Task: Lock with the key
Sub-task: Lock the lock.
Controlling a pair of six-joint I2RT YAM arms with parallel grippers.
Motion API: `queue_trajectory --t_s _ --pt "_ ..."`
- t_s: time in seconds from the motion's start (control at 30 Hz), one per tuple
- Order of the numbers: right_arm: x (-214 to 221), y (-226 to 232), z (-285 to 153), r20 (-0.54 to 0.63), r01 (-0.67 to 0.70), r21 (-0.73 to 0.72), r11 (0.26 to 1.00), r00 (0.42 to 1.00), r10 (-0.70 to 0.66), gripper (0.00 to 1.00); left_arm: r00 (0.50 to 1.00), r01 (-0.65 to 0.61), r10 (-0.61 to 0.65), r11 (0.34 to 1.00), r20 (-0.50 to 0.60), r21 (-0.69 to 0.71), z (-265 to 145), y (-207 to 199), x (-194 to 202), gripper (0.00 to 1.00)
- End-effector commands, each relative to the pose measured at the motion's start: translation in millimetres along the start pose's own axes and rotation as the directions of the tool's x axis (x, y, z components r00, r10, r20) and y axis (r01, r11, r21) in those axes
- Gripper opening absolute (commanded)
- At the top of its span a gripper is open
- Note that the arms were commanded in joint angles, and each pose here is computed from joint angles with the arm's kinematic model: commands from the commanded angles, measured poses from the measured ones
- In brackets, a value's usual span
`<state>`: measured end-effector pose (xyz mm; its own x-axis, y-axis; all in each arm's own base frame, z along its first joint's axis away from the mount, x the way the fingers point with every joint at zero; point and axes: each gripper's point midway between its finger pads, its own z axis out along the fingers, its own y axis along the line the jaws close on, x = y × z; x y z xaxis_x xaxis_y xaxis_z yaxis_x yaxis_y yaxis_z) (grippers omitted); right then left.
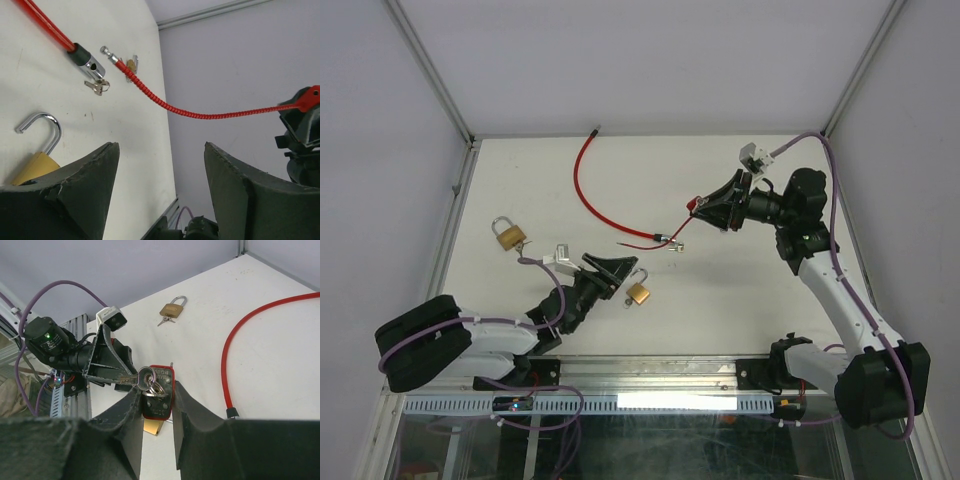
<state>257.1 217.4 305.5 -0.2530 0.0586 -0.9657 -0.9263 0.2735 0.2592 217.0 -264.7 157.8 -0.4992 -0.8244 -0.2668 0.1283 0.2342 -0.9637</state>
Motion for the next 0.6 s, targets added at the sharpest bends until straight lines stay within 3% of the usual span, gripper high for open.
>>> queue_trajectory --t_s 0.0,0.4,0.57 --pt "-19.1 4.5 -2.8 0.062 0.099 0.001 0.995 0.993 -0.099 0.0 0.993 0.112 -0.115 0.992 0.042 0.063 17.1 -25.2 -4.6 0.69" --pt "-15.2 5.5 -3.7 0.066 0.105 0.001 0.994 0.992 -0.105 0.0 0.98 0.148 -0.157 0.986 0.12 0.082 50.5 -24.3 -9.7 0.52" --pt "-15.0 6.1 -3.9 0.068 0.11 0.0 0.994 0.992 -0.11 0.0 0.97 0.206 -0.214 0.976 0.119 0.072 58.3 -15.4 -12.3 0.51"
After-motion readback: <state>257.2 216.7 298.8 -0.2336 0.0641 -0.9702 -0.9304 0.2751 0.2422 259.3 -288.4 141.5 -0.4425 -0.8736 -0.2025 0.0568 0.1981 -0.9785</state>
